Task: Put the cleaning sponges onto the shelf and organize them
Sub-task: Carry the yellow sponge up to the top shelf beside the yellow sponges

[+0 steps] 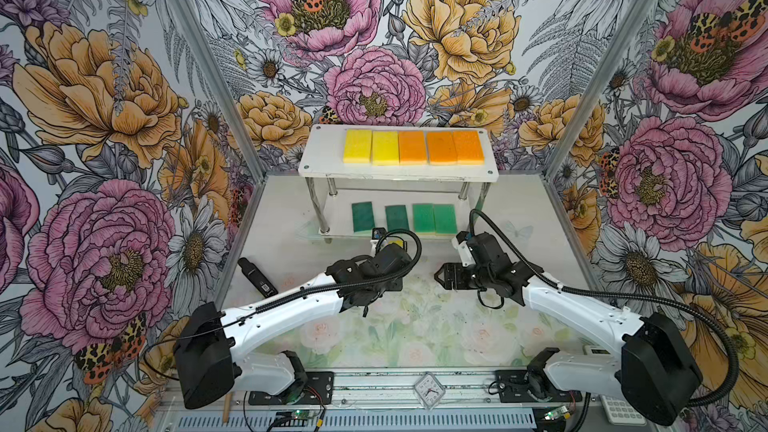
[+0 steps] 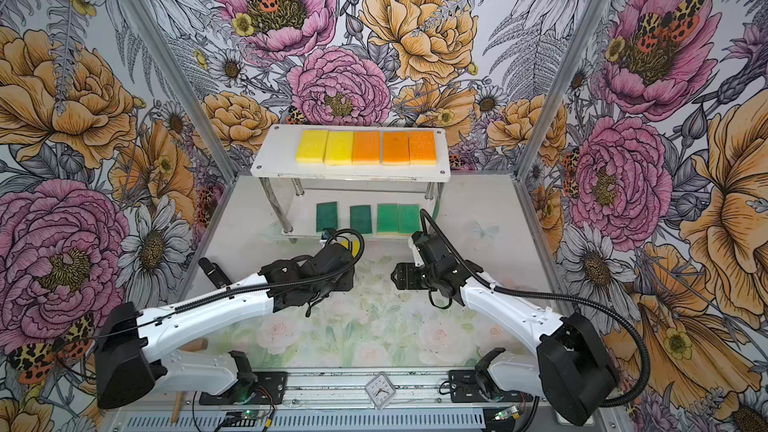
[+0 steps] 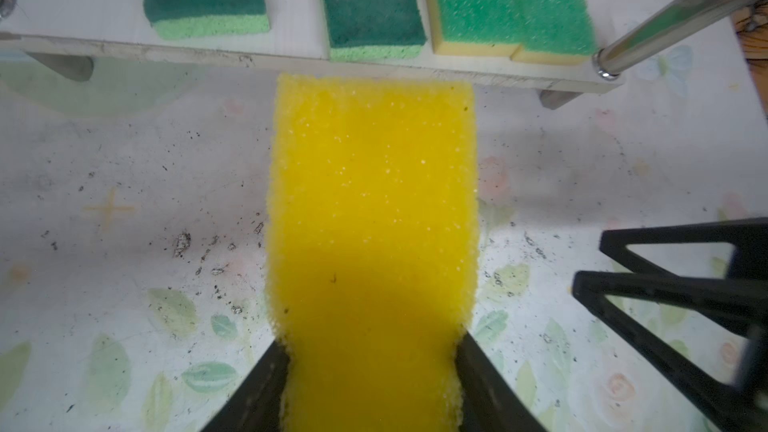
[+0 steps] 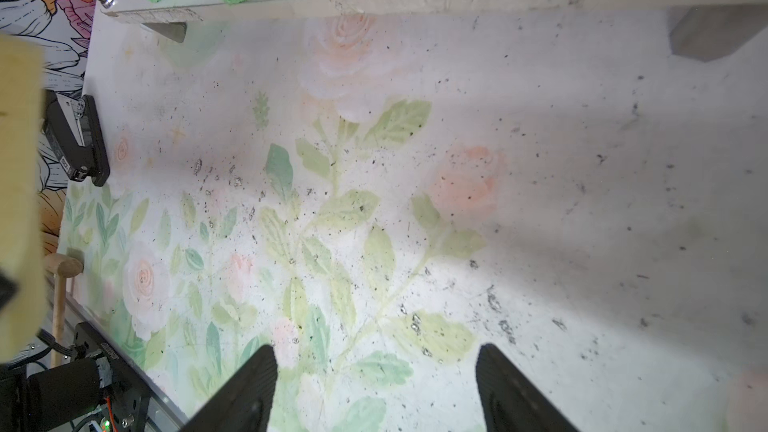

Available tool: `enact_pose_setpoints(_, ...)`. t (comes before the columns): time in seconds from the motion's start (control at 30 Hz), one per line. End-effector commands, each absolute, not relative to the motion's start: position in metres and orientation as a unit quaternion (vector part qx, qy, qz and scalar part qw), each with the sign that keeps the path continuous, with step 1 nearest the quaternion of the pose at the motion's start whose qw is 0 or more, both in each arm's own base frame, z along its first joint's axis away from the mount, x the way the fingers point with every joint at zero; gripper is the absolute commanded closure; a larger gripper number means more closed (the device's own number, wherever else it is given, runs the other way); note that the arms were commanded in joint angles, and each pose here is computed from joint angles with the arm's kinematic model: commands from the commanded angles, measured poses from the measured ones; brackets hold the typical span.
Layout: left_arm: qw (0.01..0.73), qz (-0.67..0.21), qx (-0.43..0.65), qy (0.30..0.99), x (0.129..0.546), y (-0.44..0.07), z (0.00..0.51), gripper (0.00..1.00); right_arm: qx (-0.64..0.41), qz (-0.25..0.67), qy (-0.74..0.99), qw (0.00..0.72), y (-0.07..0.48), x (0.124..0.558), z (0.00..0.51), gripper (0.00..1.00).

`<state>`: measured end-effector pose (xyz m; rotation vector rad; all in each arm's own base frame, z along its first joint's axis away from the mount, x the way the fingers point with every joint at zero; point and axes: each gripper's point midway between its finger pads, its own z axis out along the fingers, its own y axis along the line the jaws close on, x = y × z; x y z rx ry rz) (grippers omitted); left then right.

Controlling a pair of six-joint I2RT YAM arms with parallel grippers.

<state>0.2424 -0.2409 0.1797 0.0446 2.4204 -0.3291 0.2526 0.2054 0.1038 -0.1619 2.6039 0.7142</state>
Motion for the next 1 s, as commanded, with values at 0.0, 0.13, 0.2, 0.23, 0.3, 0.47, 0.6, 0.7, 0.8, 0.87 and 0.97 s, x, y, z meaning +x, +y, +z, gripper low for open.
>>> enact_pose_setpoints(0.0,0.34,-0.131,0.056,0.929,0.229,-0.231,0.205,0.46,-0.056,0.266,0.935,0.227,0.206,0.255,0.111,0.22)
enact_pose_setpoints(0.13,0.365,-0.166,0.06,0.914,0.222,-0.224,0.24,0.45,-0.055,0.265,0.936,0.227,0.205,0.257,0.111,0.22)
enact_pose_setpoints(0.2,0.377,-0.183,0.061,0.906,0.217,-0.219,0.256,0.45,-0.055,0.263,0.937,0.225,0.204,0.257,0.109,0.22)
enact_pose_setpoints(0.23,0.384,-0.189,0.06,0.902,0.215,-0.216,0.264,0.45,-0.054,0.263,0.937,0.224,0.204,0.257,0.109,0.22)
enact_pose_setpoints(0.3,0.401,-0.202,0.055,0.892,0.212,-0.207,0.282,0.45,-0.054,0.263,0.937,0.222,0.205,0.257,0.108,0.22)
enact_pose_setpoints(0.47,0.456,-0.197,0.043,0.867,0.206,-0.175,0.328,0.45,-0.056,0.265,0.937,0.221,0.207,0.259,0.109,0.22)
enact_pose_setpoints(0.6,0.496,-0.158,0.029,0.853,0.209,-0.145,0.361,0.43,-0.056,0.265,0.937,0.22,0.208,0.26,0.109,0.22)
enact_pose_setpoints(0.7,0.519,-0.158,0.014,0.84,0.213,-0.129,0.387,0.43,-0.055,0.265,0.938,0.217,0.209,0.26,0.107,0.22)
enact_pose_setpoints(0.8,0.534,-0.161,-0.004,0.83,0.22,-0.113,0.41,0.44,-0.05,0.266,0.939,0.212,0.209,0.261,0.106,0.22)
enact_pose_setpoints(0.87,0.545,-0.149,-0.018,0.825,0.228,-0.099,0.421,0.43,-0.048,0.265,0.94,0.211,0.209,0.261,0.105,0.23)
enact_pose_setpoints(0.97,0.552,-0.131,-0.035,0.823,0.244,-0.082,0.435,0.43,-0.047,0.265,0.94,0.211,0.209,0.261,0.105,0.22)
